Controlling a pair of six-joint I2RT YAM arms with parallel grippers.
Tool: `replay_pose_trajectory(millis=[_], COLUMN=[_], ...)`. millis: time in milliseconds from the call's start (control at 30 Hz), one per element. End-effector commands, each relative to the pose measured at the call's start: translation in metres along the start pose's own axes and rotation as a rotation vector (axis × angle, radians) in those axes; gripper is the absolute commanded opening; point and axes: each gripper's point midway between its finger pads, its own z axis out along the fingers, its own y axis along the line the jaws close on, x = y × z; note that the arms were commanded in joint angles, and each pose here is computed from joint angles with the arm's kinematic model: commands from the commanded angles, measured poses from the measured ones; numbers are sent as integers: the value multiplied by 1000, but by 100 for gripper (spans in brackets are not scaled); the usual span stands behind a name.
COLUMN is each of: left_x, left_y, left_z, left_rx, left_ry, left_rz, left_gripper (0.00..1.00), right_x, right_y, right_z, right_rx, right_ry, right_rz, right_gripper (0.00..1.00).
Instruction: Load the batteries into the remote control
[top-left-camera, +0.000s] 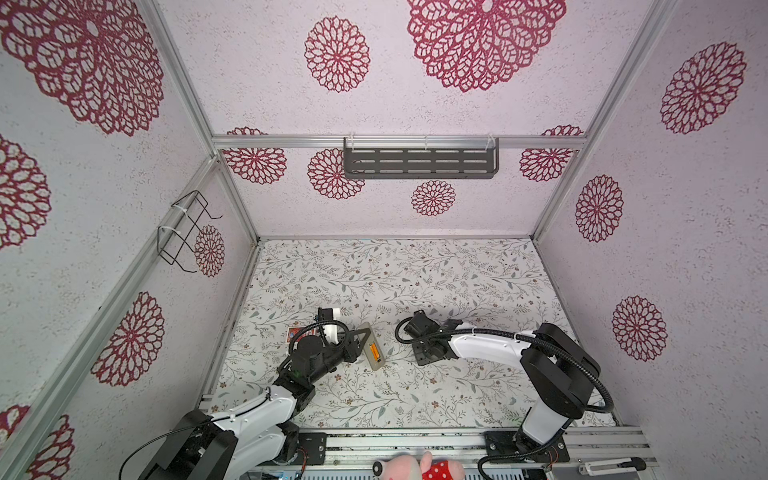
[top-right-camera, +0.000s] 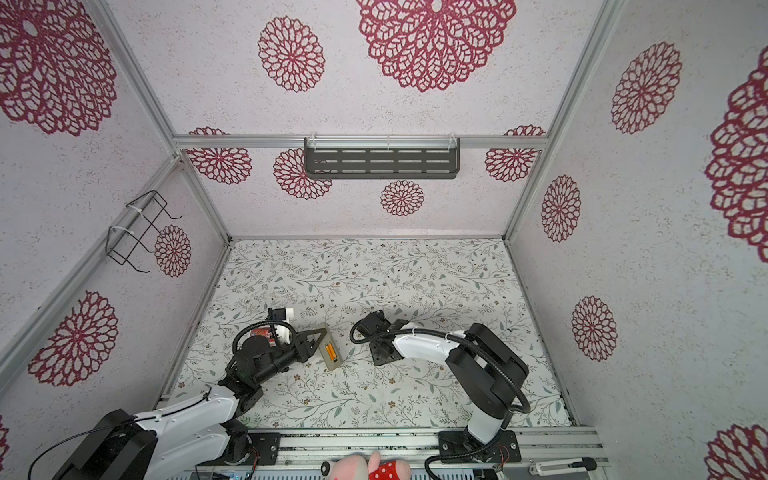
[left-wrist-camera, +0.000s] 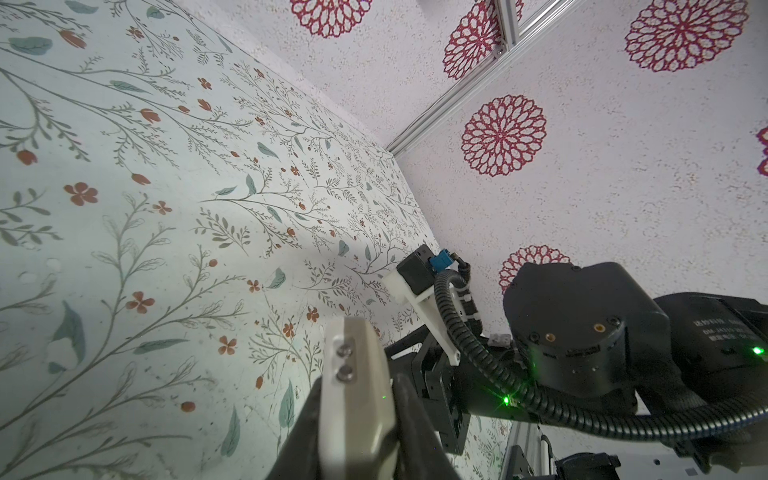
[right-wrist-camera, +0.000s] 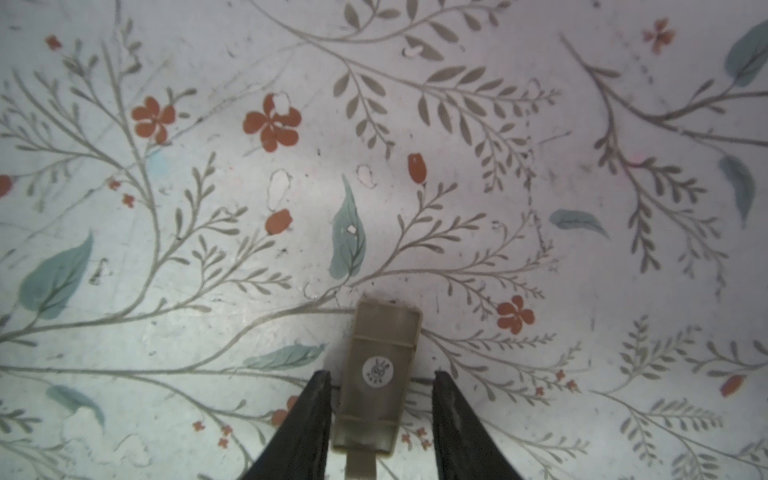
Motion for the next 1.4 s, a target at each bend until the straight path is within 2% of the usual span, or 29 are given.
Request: replay_pose_trajectory(millis=[0, 333, 1367], left_x=[-5, -5, -5], left_y=[-6, -7, -7], left_z=[0, 0, 0], left_rx=[36, 41, 39], left_ry=[-18, -17, -20], left_rz=[5, 6, 5], left_gripper=[0, 0, 0], right_x=[-2, 1, 23], right_y=[0, 5, -8], right_z=[-12, -11, 9], right_rx=[13, -9, -3], right_ry=[-9, 0, 63], right_rz=[-4, -1, 3], right_gripper=[44, 33, 28])
